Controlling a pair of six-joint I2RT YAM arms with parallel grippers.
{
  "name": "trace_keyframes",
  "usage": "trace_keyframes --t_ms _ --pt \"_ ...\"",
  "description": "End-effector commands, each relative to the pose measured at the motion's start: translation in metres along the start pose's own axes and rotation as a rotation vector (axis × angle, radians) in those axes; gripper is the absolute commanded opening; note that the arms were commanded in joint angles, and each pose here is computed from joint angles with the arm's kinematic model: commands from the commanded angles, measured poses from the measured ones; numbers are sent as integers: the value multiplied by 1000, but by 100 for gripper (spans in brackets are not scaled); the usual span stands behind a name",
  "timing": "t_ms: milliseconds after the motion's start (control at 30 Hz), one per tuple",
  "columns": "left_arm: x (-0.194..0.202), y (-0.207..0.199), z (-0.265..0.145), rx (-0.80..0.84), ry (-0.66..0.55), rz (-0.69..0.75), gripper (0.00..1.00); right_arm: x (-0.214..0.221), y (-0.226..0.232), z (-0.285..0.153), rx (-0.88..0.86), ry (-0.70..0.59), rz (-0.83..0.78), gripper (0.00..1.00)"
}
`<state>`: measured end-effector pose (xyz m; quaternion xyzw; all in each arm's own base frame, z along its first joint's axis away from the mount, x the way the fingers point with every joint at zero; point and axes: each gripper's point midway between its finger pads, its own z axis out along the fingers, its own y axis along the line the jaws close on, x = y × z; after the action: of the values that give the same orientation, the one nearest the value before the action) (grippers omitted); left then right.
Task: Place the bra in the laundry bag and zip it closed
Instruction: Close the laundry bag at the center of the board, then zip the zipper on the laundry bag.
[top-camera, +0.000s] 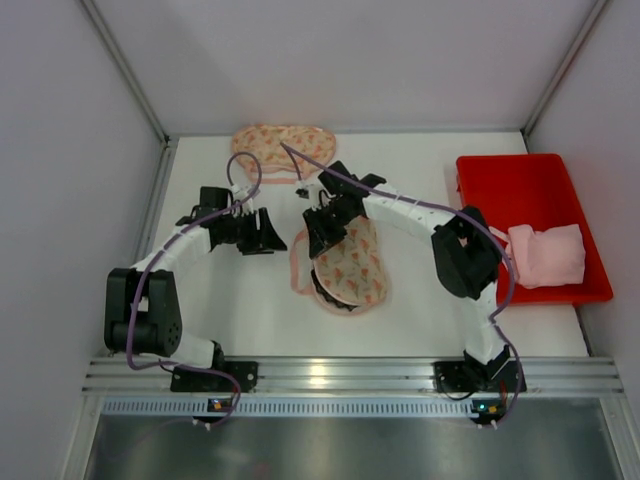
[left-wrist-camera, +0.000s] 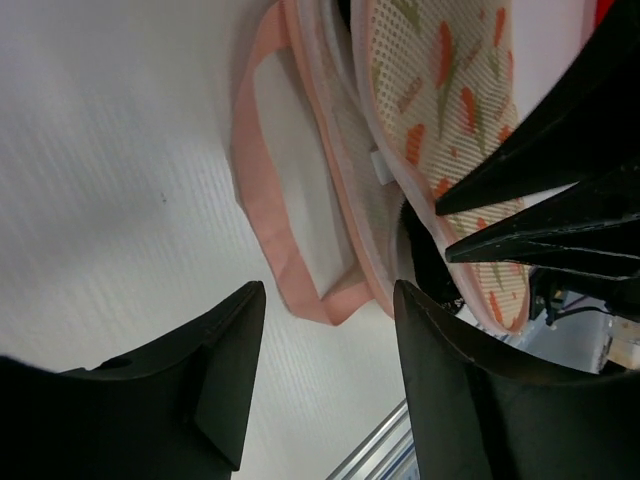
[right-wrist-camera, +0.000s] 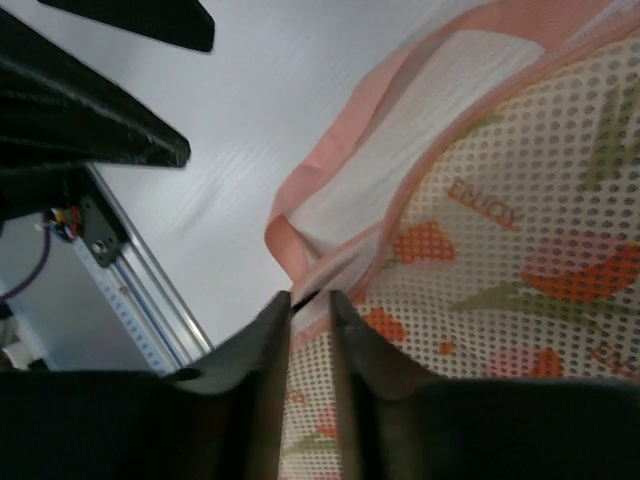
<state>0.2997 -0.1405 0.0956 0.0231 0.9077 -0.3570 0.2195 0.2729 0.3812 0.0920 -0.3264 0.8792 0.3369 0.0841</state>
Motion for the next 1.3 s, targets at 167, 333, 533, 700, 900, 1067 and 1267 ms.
trace_keyframes --t_ms 167,333,533,700,900,1067,1267 --pt "-16 -52 -6 213 -62 52 63 -60 0 -121 -35 -342 -21 68" --pt "-18 -65 10 194 -45 89 59 -35 -54 -161 59 -391 97 69" --pt "-7 -76 42 178 33 65 55 9 -117 -166 113 -407 256 70" --pt "-2 -73 61 159 77 15 52 11 -145 -184 262 -477 243 77" --pt "-6 -82 69 163 85 6 54 -12 -168 -237 541 -582 85 99" --pt "-5 -81 73 157 92 12 42 -24 -181 -277 720 -664 85 99" --pt "2 -59 77 96 122 -3 30 -32 -183 -288 515 -686 88 98"
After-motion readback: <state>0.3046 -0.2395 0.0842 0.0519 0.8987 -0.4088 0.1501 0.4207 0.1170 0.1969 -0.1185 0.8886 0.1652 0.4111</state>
